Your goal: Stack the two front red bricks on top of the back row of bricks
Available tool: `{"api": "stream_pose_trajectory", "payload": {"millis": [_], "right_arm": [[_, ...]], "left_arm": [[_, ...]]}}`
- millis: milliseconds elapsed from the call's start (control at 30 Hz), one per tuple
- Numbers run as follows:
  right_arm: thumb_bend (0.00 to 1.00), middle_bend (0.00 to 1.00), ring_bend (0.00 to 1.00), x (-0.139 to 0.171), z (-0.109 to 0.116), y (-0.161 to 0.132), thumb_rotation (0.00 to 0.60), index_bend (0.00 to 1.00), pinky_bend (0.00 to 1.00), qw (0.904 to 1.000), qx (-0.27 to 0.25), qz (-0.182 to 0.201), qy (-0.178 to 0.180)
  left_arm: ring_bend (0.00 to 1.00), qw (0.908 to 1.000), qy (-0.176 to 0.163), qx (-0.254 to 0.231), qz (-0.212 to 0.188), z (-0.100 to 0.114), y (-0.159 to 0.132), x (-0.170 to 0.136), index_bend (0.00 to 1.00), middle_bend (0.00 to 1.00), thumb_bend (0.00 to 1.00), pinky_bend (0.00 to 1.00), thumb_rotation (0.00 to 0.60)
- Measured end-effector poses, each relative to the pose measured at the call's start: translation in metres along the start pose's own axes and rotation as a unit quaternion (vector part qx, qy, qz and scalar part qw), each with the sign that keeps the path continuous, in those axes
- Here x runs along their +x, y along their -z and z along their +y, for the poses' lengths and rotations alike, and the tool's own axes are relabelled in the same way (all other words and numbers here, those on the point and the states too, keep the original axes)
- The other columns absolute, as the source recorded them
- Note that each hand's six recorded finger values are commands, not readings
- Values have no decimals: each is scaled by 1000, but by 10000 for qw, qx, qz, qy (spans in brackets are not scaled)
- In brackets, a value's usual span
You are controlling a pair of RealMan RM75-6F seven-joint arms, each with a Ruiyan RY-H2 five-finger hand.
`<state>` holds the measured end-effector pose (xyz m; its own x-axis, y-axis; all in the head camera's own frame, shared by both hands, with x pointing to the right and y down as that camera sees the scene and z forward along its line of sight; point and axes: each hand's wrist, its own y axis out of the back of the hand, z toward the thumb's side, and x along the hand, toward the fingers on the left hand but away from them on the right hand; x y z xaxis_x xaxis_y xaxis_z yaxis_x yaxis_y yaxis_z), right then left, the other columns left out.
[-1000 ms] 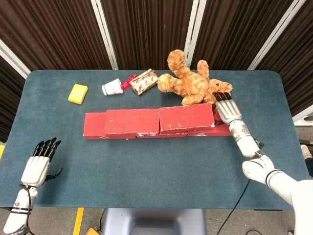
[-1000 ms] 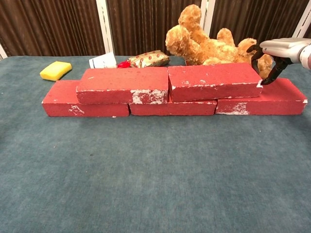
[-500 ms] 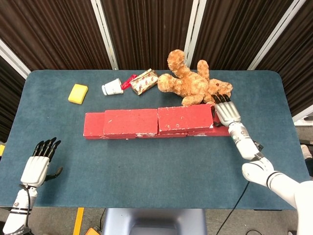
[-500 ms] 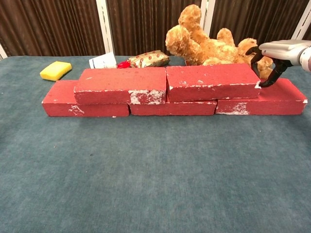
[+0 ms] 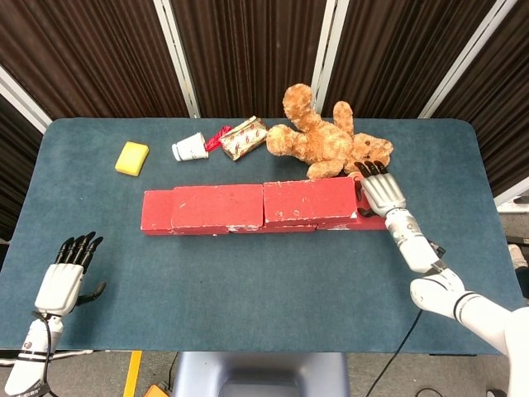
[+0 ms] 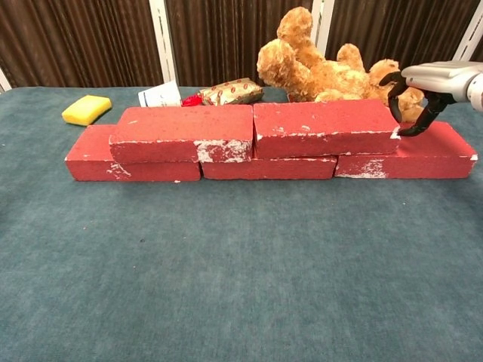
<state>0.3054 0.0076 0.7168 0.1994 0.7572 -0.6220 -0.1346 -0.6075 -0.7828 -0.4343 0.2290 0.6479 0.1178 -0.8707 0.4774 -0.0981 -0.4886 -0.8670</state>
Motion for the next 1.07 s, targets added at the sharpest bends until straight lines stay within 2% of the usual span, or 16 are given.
{"api": "stream_pose_trajectory", "payload": {"millis": [100,167,233,333,533,667,700,800,1067], "right_arm": [[369,157,0,7,3,6,600,549,112,10000,-15,-34,35],[369,138,0,13,5,10,600,396,111,9999,-63,-54,79],[368,77,0,24,7,14,600,191,92,9997,-155,-66,166],[361,8,0,47,9,19,600,16,23,9987,-353,-71,374],[318,0,0,117,6,38,600,0,0,9915,-591,-296,1123],[317,0,0,180,-11,57,600,0,0,9838,-621,-726,1519],[317,0,0,197,-17,59,600,0,0,9829,-598,-815,1538],[317,0,0,218,-23,48,600,0,0,9840,-627,-765,1480],[317,0,0,234,-29,47,600,0,0,9887,-486,-840,1144]], "left_arm": [[0,10000,-13,-2,-3,1,0,0,0,0,268,32,600],[0,10000,-41,-1,-8,2,0,0,0,0,271,32,600],[0,10000,-88,14,-11,4,0,-1,0,0,290,32,600],[0,9997,-247,64,8,10,1,-1,0,0,323,27,600],[0,9975,-638,233,208,25,6,-6,0,0,324,23,600],[0,9960,-703,380,389,31,9,-11,0,0,337,23,600],[0,9957,-701,415,432,32,10,-12,0,0,337,23,600],[0,9946,-690,506,593,36,12,-14,0,0,336,23,600],[0,9942,-636,536,679,38,12,-14,0,0,338,23,600]]}}
